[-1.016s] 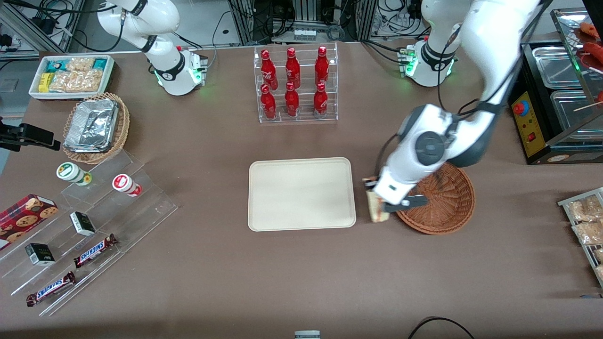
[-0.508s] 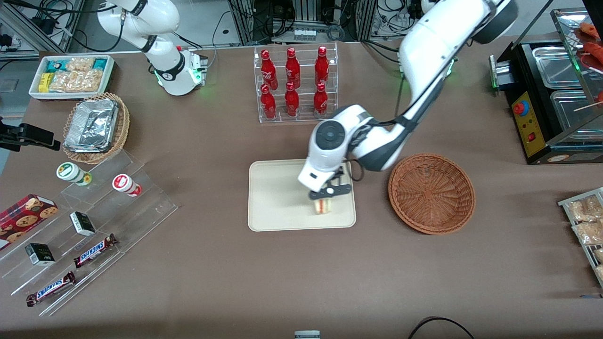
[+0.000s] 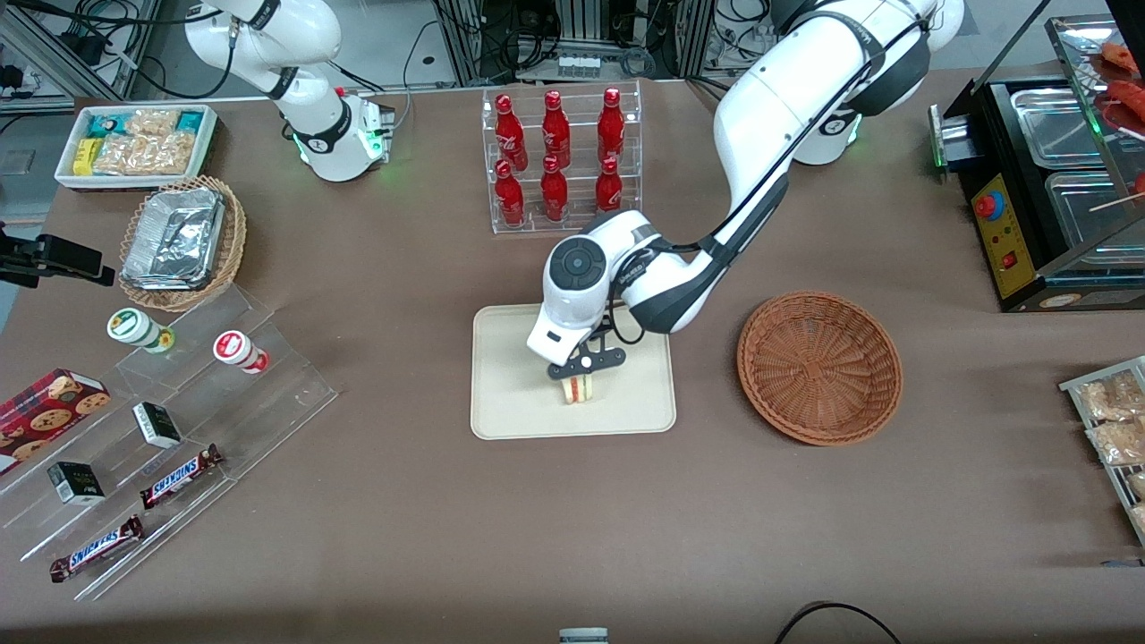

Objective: Place sandwich from basket to tray
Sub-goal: 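Carry the sandwich with the left gripper over the white tray, then lower the sandwich onto the tray and open the left gripper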

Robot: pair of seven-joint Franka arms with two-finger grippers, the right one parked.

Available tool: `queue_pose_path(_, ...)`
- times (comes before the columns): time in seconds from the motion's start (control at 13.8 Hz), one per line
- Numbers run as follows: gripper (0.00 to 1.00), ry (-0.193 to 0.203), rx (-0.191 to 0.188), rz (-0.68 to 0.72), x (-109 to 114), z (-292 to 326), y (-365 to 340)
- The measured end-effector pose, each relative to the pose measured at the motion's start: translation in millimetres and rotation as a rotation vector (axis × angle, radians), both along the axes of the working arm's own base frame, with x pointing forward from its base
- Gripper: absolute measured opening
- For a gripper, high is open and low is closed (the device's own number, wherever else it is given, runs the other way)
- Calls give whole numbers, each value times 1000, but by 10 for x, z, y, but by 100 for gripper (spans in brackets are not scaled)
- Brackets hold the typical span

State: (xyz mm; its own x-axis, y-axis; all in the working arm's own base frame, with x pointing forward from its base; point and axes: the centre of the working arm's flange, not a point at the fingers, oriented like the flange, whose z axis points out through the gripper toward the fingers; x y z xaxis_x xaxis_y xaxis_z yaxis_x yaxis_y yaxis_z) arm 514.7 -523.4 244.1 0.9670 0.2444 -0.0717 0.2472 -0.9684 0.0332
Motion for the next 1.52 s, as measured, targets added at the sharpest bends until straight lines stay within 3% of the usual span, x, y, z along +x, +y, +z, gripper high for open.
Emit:
queue_pose_path(0.22,18,26,51,20,157,26,12)
queue_pose_path(0.36,18,32,54,26,216,45,-28)
queue_pose_path(0.8,19,51,65,34,107,-171,-163)
queue_pose_path(0.87,24,49,63,35,115,-159,-165)
queue_pose_path(1.16,64,34,49,42,174,-53,-173)
queue_pose_path(1.38,93,-2,30,52,258,346,-169)
queue_pose_path(1.45,100,-16,28,55,279,556,-149)
queue_pose_path(1.52,100,-30,28,59,297,784,-112)
